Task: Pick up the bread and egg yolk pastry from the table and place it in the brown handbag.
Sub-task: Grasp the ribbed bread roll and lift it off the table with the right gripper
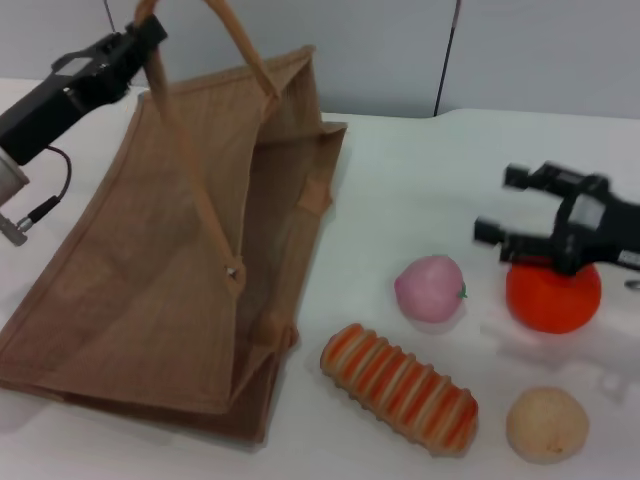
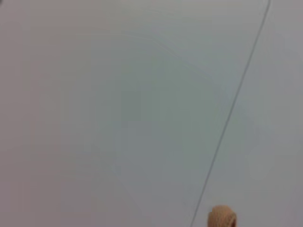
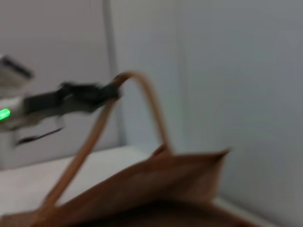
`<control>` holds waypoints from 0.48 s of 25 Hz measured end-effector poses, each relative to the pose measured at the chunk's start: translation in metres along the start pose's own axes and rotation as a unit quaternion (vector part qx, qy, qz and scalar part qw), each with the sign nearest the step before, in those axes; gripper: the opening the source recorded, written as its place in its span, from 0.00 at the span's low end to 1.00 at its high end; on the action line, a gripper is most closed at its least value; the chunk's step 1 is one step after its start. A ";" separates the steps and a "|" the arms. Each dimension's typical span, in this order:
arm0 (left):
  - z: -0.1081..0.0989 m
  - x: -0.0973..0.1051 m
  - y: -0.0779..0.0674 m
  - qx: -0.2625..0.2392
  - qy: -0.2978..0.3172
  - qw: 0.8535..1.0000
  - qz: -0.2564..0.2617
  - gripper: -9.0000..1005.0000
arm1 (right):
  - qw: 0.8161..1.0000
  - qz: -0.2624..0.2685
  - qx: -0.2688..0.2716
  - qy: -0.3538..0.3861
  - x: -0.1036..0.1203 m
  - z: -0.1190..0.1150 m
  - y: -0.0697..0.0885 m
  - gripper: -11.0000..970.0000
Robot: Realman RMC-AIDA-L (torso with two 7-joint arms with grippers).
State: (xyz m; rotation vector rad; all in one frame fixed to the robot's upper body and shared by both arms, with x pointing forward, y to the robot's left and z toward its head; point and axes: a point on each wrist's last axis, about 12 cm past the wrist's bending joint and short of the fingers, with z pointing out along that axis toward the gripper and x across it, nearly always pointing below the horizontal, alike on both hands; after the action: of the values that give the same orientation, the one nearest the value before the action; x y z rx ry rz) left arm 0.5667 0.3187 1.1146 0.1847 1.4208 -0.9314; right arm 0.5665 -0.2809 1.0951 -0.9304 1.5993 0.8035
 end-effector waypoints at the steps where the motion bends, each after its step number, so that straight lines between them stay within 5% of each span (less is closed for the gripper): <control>1: -0.002 -0.001 0.000 -0.002 -0.007 1.000 -0.006 0.13 | 1.000 0.001 -0.015 0.010 -0.001 0.002 0.002 0.88; 12: -0.012 -0.005 -0.001 0.003 -0.028 0.999 -0.023 0.14 | 0.977 0.007 -0.154 0.150 -0.004 0.033 0.031 0.88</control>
State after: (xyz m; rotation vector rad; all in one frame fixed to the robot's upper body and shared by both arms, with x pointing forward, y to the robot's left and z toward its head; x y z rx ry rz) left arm 0.5574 0.3279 1.1165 0.1301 1.3762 -0.9729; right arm 0.5546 -0.2370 1.0934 -1.3133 1.7708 0.9743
